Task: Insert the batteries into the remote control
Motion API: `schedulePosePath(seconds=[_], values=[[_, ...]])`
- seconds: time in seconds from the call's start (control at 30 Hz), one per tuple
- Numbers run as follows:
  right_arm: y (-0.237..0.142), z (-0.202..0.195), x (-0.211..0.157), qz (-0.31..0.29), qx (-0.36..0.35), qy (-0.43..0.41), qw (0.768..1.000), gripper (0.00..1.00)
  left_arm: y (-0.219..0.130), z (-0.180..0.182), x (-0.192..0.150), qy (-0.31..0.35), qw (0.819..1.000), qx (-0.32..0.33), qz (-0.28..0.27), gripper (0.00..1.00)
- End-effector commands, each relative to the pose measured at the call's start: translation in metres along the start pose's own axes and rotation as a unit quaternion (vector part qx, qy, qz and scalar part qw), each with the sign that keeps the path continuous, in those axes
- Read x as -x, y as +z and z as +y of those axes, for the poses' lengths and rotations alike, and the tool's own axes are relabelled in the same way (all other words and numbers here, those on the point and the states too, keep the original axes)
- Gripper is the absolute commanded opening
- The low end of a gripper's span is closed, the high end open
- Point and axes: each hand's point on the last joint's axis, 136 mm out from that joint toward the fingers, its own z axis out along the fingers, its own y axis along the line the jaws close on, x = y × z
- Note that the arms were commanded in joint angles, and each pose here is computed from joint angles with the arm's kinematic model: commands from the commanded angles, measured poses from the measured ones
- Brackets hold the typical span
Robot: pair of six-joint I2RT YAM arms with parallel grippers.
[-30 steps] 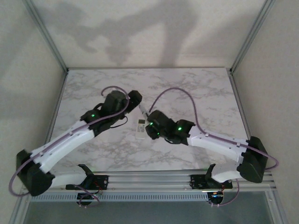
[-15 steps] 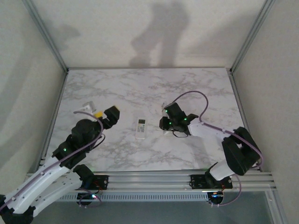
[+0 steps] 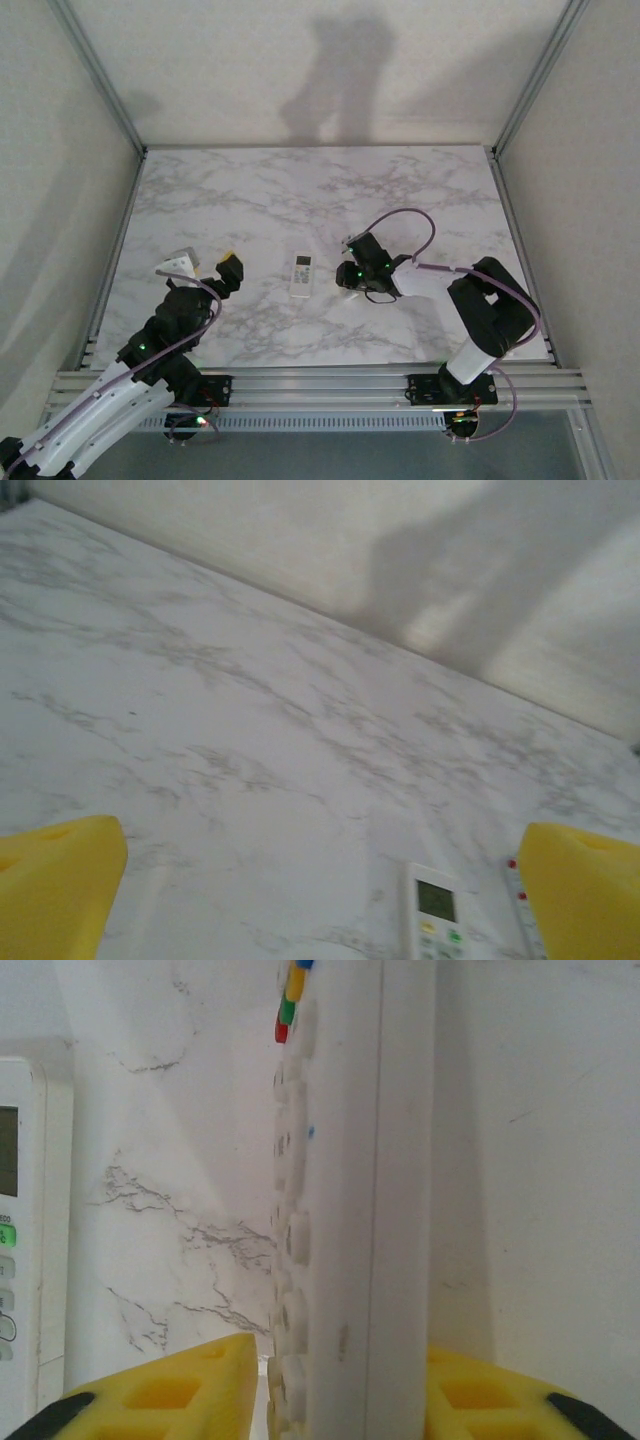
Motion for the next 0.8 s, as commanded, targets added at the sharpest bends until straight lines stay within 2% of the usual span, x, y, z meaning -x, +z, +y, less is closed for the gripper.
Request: schedulePosePath(seconds=[0.0,0.13,0.3,0.4,0.5,0.63,0.7,0.77], values=[[0.001,-0.019,-0.010,-0.003,-0.033,0.001,0.999,0.45,0.004,0.021,0.014,0.033,0.996,0.066,-0.050,0.99],[-0.019,-0.022,-0.001,-0.021,-0.046,-0.004,0.999,0.57,0.013,0.032,0.016,0.068,0.990,0.109,-0.063,1.00],[-0.072,-0.036,0.030,-0.064,-0.070,0.005,0.995,0.73,0.033,0.051,0.014,0.103,0.981,0.154,-0.063,1.00],[-0.111,-0.060,0.058,-0.116,-0.098,0.022,0.988,0.86,0.044,0.067,0.012,0.125,0.974,0.177,-0.066,0.99],[-0.148,-0.097,0.089,-0.185,-0.155,0.021,0.970,0.97,0.056,0.082,0.012,0.129,0.972,0.183,-0.069,0.99],[-0.181,-0.139,0.124,-0.266,-0.236,-0.024,0.935,0.99,0.073,0.104,0.007,0.103,0.977,0.178,-0.056,1.00],[-0.179,-0.163,0.132,-0.279,-0.269,-0.033,0.921,0.99,0.078,0.108,0.006,0.096,0.979,0.167,-0.062,1.00],[-0.166,-0.192,0.135,-0.271,-0.291,-0.014,0.918,0.99,0.085,0.110,0.004,0.093,0.981,0.156,-0.064,1.00]])
